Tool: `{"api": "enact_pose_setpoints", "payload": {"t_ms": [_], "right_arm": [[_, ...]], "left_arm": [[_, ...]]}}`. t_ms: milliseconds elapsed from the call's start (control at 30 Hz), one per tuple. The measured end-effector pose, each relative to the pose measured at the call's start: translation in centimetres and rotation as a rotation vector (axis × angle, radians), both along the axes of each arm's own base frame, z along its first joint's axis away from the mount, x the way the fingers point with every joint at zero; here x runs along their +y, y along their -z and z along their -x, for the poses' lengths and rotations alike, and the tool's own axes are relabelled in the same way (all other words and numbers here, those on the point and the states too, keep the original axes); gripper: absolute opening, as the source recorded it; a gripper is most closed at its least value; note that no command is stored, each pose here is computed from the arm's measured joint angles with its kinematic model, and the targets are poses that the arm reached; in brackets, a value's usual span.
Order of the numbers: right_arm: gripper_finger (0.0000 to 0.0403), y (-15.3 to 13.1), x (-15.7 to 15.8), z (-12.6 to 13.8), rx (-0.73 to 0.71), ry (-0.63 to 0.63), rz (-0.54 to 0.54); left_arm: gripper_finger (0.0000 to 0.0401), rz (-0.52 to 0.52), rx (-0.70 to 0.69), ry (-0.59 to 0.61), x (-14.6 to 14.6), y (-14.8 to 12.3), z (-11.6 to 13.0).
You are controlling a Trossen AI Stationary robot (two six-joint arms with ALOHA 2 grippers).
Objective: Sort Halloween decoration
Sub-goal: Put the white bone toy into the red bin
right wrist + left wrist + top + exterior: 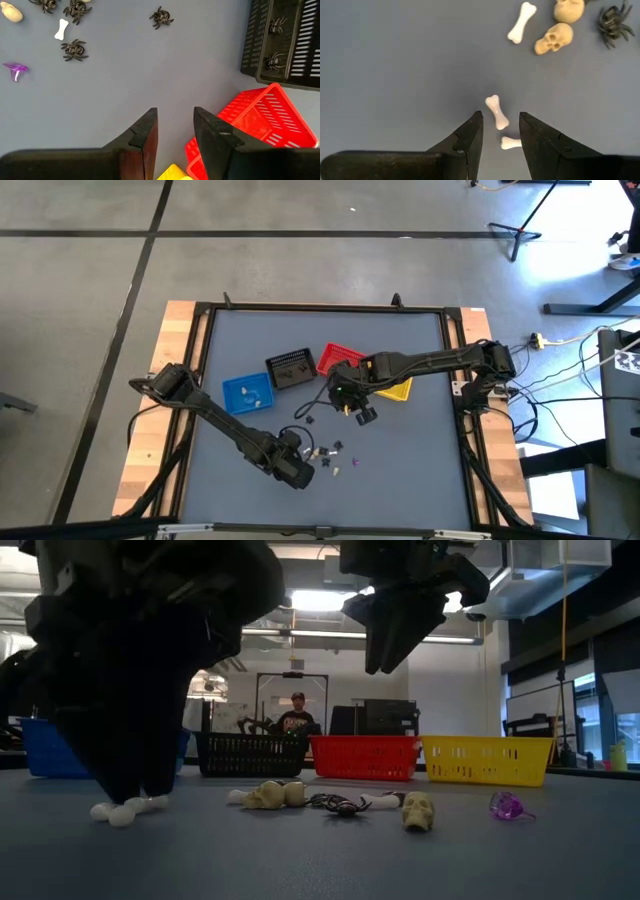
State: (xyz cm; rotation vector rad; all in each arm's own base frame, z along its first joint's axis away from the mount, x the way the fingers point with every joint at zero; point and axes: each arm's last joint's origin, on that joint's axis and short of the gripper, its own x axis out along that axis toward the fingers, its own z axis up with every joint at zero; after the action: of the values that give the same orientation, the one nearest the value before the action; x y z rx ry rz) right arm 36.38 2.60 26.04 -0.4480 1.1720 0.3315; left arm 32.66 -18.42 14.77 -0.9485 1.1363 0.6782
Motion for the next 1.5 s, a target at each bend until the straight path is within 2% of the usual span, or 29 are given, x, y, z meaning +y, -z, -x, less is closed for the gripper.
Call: {"api": "enact_pose_setpoints", "payload": {"t_ms": [233, 633, 1067, 1500], "right_arm": [[0.0124, 0.0, 0.0, -0.1, -0.009, 0.0, 0.0], [0.0124, 0.0, 0.0, -0.1, -0.012, -0.001, 0.0], [0.0124, 0.0, 0.0, -0.1, -0.011, -0.002, 0.0], [0.0124, 0.0, 0.0, -0.1, -0.012, -0.02, 0.007]], "left_arm": [[0.0119, -0.008, 0.001, -0.037, 0.4, 0.2, -0.2], [0.0117, 0.035, 0.047, -0.044, 0.2, 1.2, -0.4], [0.0009, 0.034, 0.065, -0.047, 0.4, 1.4, -0.3], [0.0001, 0.039, 0.06, -0.049, 0.6, 1.2, -0.4]]}}
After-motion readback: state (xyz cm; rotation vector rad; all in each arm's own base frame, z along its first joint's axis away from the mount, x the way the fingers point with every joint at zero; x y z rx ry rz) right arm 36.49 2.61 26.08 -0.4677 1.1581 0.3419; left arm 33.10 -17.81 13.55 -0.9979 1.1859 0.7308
